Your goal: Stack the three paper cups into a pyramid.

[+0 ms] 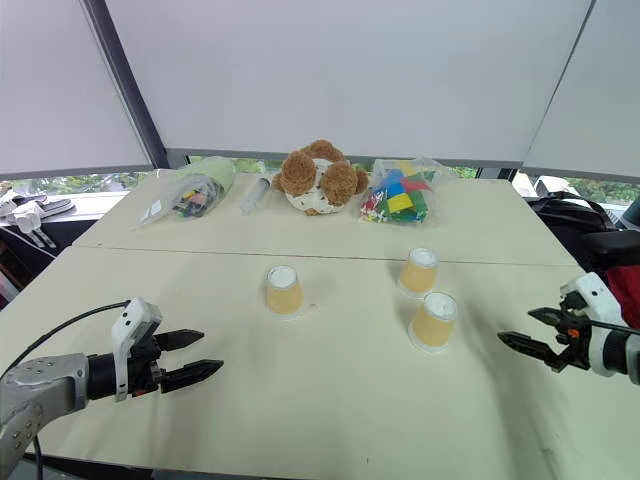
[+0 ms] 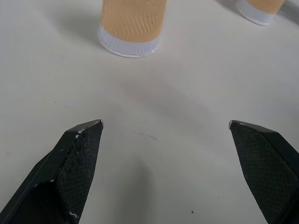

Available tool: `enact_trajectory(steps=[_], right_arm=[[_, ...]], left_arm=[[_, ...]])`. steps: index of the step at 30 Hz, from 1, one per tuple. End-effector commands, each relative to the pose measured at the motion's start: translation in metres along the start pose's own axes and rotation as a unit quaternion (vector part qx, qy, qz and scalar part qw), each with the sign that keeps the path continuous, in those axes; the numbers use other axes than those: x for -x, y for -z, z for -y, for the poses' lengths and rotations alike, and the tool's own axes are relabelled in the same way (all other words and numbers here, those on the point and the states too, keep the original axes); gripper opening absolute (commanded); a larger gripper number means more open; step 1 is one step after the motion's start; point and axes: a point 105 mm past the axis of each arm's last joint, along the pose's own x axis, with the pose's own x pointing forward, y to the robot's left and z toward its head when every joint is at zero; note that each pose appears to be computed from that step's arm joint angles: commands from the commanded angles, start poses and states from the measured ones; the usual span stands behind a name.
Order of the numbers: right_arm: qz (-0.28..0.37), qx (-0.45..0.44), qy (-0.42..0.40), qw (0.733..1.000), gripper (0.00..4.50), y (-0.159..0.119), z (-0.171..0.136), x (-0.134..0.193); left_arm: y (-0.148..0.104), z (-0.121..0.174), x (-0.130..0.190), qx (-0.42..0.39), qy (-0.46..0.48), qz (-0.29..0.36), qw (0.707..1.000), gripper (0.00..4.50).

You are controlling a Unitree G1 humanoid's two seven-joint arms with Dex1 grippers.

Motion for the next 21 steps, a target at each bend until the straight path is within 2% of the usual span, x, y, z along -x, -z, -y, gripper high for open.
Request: enact_trajectory(steps=[1, 15, 21], right_arm=[[0.013, 0.016, 0.007, 1.0, 4.5, -0.008, 0.002, 0.002], [0.033, 0.023, 0.029, 0.999, 4.5, -0.012, 0.01, -0.004], [0.044, 0.045, 0.072, 0.995, 4.5, -0.019, 0.023, 0.005]], left_arm=[[-0.011, 0.002, 0.002, -0.024, -0.002, 0.018, 1.0, 4.45], [-0.019, -0.001, -0.003, -0.028, -0.012, 0.032, 0.999, 4.45], [-0.044, -0.004, -0.003, -0.06, -0.006, 0.05, 0.997, 4.45]])
